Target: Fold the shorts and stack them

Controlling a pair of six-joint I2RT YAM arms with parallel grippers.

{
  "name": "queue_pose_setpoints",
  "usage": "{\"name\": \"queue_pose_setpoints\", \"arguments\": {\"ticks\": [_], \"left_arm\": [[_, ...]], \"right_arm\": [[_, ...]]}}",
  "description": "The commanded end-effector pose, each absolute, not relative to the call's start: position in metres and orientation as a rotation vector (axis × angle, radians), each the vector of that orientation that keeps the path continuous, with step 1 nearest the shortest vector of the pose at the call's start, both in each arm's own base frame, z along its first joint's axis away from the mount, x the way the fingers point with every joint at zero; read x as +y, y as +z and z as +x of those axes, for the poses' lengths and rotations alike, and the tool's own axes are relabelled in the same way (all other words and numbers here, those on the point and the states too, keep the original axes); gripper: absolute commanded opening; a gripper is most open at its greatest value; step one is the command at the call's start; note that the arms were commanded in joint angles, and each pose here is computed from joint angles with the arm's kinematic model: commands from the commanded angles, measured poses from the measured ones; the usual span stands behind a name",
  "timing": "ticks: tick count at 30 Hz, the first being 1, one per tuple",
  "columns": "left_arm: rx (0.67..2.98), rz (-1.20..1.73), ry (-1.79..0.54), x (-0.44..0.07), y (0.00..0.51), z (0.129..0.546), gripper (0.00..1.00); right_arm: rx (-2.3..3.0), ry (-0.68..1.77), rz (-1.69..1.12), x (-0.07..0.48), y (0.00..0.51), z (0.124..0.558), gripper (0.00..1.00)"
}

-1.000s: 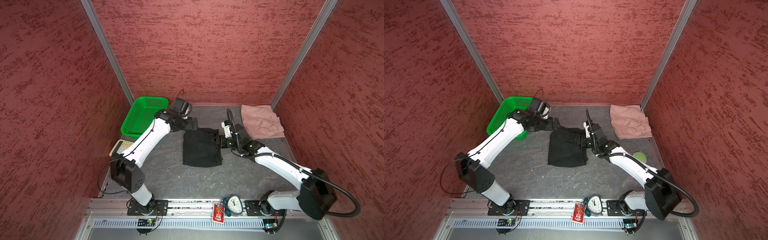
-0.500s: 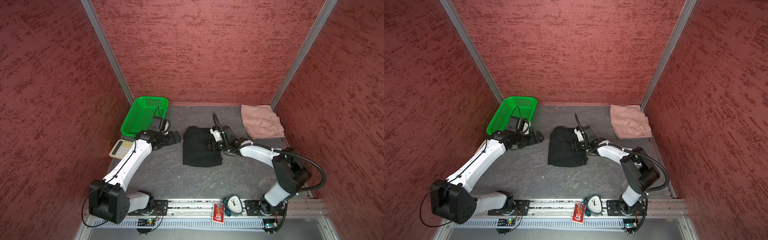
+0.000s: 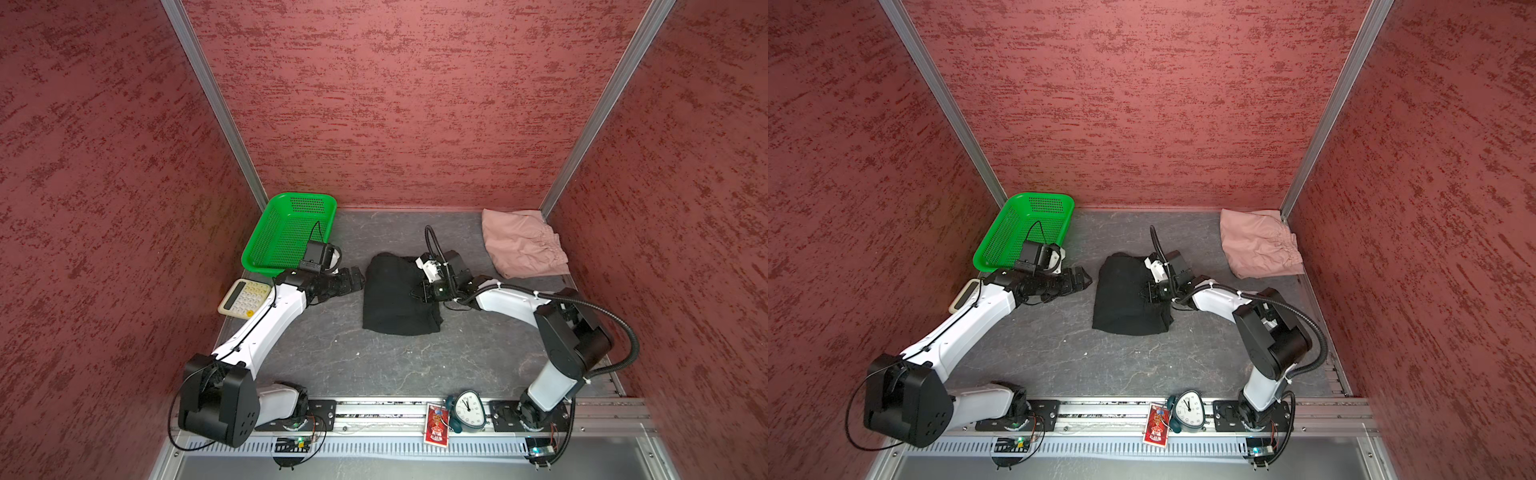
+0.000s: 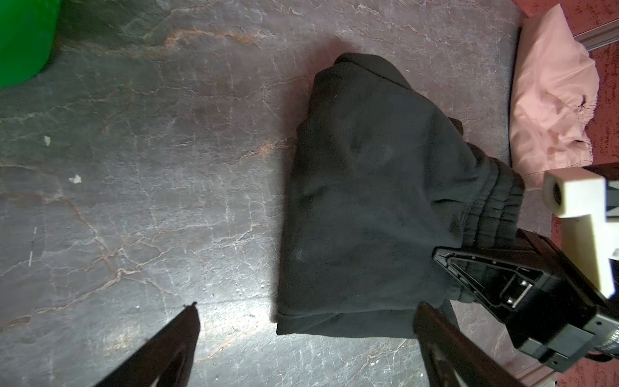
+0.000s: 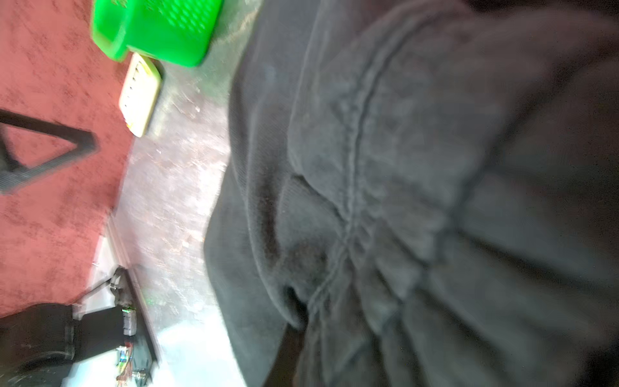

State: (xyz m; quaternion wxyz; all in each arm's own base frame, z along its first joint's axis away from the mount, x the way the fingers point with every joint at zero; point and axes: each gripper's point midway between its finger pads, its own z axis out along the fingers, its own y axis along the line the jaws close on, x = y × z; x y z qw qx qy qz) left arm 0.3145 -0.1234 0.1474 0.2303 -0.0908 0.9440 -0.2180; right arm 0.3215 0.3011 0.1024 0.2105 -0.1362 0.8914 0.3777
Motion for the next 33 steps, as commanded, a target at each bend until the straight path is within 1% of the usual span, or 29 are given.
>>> {"name": "queue_pose_setpoints", "arguments": {"ticks": [1, 4, 9, 13, 15, 16, 18, 19, 20, 21, 23, 26, 29, 33], "left_arm": [[2.569, -0.241, -0.645, -0.129, 0.147, 0.325, 0.99], [2.565, -0.227, -0.668, -0.135, 0.145, 0.329, 0.99], [2.574, -0.148, -0.724, -0.16, 0.138, 0.335, 1.0], [2.622, -0.068, -0.72, -0.186, 0.122, 0.335, 0.99], [2.646, -0.052, -0.71, -0.192, 0.114, 0.335, 0.99], [2.654, -0.049, -0.716, -0.195, 0.111, 0.334, 0.99], [2.666, -0.047, -0.724, -0.199, 0.105, 0.333, 0.99], [2.674, -0.043, -0.722, -0.2, 0.103, 0.332, 0.99], [2.679, -0.04, -0.714, -0.2, 0.102, 0.332, 0.99], [2.682, -0.027, -0.699, -0.201, 0.101, 0.331, 0.99], [2.686, -0.007, -0.675, -0.201, 0.102, 0.331, 0.99], [2.67, 0.027, -0.675, -0.206, 0.109, 0.332, 0.99], [2.651, 0.038, -0.697, -0.209, 0.115, 0.333, 0.99], [2.637, 0.042, -0.746, -0.216, 0.117, 0.33, 0.99]], "right_arm": [[2.375, 1.084, -0.333, 0.303, 0.159, 0.329, 0.03], [2.412, 1.091, -0.256, 0.296, 0.162, 0.322, 0.03], [2.509, 1.089, -0.141, 0.281, 0.136, 0.303, 0.08], [2.557, 1.088, -0.067, 0.268, 0.115, 0.285, 0.11], [2.557, 1.084, -0.039, 0.259, 0.113, 0.274, 0.22], [2.578, 1.063, -0.021, 0.253, 0.106, 0.267, 0.3], [2.631, 1.002, -0.004, 0.24, 0.093, 0.254, 0.52], [2.657, 0.95, -0.003, 0.231, 0.089, 0.249, 0.6], [2.669, 0.902, -0.012, 0.225, 0.09, 0.247, 0.66], [2.671, 0.851, -0.026, 0.219, 0.095, 0.246, 0.69], [2.634, 0.755, -0.049, 0.21, 0.117, 0.254, 0.71], [2.535, 0.703, -0.065, 0.209, 0.153, 0.274, 0.66], [2.436, 0.778, -0.09, 0.226, 0.175, 0.295, 0.54], [2.331, 0.896, -0.108, 0.253, 0.182, 0.323, 0.4]]}}
